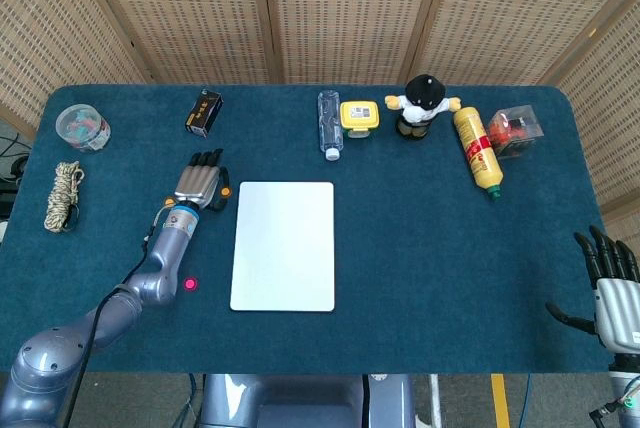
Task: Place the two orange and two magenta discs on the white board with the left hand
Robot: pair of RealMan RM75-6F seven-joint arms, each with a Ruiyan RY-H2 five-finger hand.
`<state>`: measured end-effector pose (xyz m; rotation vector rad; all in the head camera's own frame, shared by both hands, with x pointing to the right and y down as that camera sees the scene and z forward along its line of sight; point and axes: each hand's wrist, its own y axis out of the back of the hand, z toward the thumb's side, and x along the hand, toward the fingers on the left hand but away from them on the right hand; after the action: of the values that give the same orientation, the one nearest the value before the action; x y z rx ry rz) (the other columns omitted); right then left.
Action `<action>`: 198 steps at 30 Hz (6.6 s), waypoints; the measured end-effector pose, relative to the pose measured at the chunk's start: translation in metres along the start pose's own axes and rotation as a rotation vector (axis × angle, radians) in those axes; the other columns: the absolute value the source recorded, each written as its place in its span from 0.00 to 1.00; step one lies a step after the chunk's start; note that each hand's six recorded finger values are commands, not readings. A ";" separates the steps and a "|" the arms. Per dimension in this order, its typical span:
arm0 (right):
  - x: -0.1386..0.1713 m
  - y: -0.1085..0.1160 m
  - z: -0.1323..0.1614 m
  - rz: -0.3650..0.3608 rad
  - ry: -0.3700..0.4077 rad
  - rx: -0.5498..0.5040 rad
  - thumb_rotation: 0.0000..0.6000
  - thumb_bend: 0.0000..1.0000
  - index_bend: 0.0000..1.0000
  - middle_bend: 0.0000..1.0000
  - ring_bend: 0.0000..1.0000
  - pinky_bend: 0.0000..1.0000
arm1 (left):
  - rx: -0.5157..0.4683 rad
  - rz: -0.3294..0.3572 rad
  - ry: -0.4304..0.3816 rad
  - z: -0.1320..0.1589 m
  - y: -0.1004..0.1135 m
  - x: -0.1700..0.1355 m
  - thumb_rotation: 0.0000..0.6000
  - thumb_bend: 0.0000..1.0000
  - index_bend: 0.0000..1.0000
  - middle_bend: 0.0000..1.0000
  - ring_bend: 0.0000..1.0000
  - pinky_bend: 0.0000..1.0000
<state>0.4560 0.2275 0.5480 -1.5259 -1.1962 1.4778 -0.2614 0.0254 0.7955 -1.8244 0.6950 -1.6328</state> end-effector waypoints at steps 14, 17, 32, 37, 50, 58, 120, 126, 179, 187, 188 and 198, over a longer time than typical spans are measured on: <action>0.000 0.000 0.000 0.002 -0.004 -0.005 1.00 0.00 0.00 0.00 0.00 0.00 | -0.025 0.016 -0.003 0.001 0.008 0.000 1.00 0.32 0.56 0.00 0.00 0.00; 0.000 0.000 0.000 0.003 -0.003 -0.006 1.00 0.00 0.00 0.00 0.00 0.00 | -0.044 0.028 -0.030 0.009 0.014 -0.002 1.00 0.31 0.56 0.00 0.00 0.00; 0.000 0.001 -0.002 0.002 -0.010 -0.021 1.00 0.00 0.00 0.00 0.00 0.00 | -0.066 0.011 -0.197 0.080 0.016 -0.019 1.00 0.24 0.04 0.00 0.00 0.00; 0.001 0.002 -0.003 -0.001 -0.012 -0.022 1.00 0.00 0.00 0.00 0.00 0.00 | -0.058 0.033 -0.167 0.061 0.024 -0.019 1.00 0.25 0.12 0.00 0.00 0.00; 0.002 0.001 -0.002 0.003 -0.010 -0.020 1.00 0.00 0.00 0.00 0.00 0.00 | -0.018 0.042 0.026 -0.082 0.022 -0.064 1.00 0.28 0.38 0.00 0.00 0.00; 0.000 0.000 0.000 0.008 -0.005 -0.013 1.00 0.00 0.00 0.00 0.00 0.00 | -0.043 0.040 0.086 -0.125 0.014 -0.076 1.00 0.30 0.38 0.00 0.00 0.00; 0.001 0.000 -0.001 0.015 -0.013 -0.039 1.00 0.00 0.00 0.00 0.00 0.00 | -0.063 0.013 0.023 -0.090 0.003 -0.048 1.00 0.34 0.58 0.00 0.00 0.00; 0.001 0.001 -0.001 0.016 -0.010 -0.044 1.00 0.00 0.00 0.00 0.00 0.00 | -0.083 0.028 -0.077 -0.044 0.017 -0.048 1.00 0.33 0.58 0.00 0.00 0.00; 0.003 0.002 -0.003 0.016 -0.015 -0.067 1.00 0.00 0.00 0.00 0.00 0.00 | -0.052 0.005 -0.182 -0.055 0.004 -0.118 1.00 0.35 0.38 0.00 0.00 0.00; 0.003 0.002 -0.003 0.015 -0.014 -0.065 1.00 0.00 0.00 0.00 0.00 0.00 | -0.094 -0.009 -0.146 -0.095 -0.019 -0.148 1.00 0.36 0.41 0.00 0.00 0.00; 0.003 0.002 -0.003 0.015 -0.014 -0.065 1.00 0.00 0.00 0.00 0.00 0.00 | -0.095 -0.009 -0.142 -0.097 -0.020 -0.149 1.00 0.35 0.41 0.00 0.00 0.00; 0.003 0.002 -0.003 0.015 -0.015 -0.068 1.00 0.00 0.00 0.00 0.00 0.00 | -0.075 -0.007 -0.113 -0.113 -0.034 -0.147 1.00 0.35 0.41 0.00 0.00 0.00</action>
<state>0.4590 0.2297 0.5453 -1.5747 -1.2576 1.4741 -0.3900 0.1450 0.7269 -1.9581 0.7089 -1.5127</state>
